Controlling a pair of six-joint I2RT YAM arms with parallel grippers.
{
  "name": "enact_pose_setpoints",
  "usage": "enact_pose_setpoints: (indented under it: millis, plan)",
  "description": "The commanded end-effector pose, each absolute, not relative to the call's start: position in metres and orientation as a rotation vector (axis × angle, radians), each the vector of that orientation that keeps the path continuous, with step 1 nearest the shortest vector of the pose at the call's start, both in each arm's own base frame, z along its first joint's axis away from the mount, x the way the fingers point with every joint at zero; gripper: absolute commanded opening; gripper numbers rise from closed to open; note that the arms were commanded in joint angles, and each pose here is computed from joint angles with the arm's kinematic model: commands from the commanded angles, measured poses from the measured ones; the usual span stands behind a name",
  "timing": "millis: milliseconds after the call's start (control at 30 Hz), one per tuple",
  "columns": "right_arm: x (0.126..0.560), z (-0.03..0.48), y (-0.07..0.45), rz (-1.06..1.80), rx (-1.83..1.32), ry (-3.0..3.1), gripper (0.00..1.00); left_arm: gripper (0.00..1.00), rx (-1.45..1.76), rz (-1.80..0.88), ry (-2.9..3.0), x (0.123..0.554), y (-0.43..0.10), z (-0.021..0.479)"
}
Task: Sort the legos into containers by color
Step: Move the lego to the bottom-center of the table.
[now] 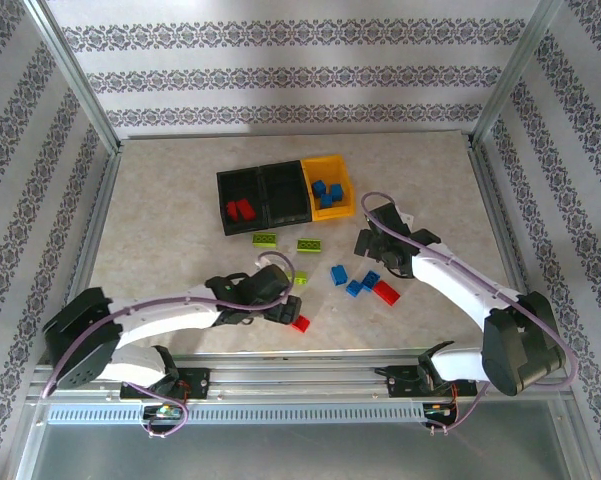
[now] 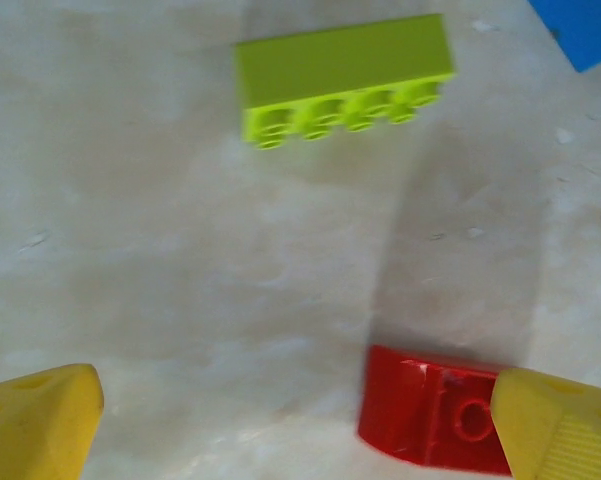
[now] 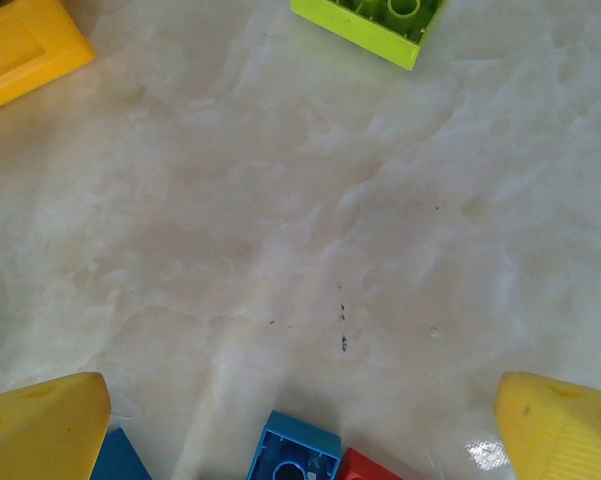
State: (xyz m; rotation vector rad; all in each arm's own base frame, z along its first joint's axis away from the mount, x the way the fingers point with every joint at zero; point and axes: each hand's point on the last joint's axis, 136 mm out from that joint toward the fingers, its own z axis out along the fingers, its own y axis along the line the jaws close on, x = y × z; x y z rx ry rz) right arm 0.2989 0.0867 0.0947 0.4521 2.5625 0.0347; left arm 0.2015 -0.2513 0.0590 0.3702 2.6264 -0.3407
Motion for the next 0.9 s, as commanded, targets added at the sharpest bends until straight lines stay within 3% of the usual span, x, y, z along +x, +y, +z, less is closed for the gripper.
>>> enact_pose_setpoints:
  millis: [0,267,867]
  plan:
    - [0.295,0.095,0.079,0.013,0.495,2.544,0.98,1.0,0.487,-0.305,2.596,0.201,-0.273,0.064]
    - [0.295,0.096,0.079,0.027,0.504,2.538,0.98,1.0,0.713,-0.241,2.691,0.175,-0.289,0.039]
    - [0.297,0.094,0.083,0.055,0.512,2.539,0.98,0.98,0.591,0.191,2.77,0.164,-0.212,0.022]
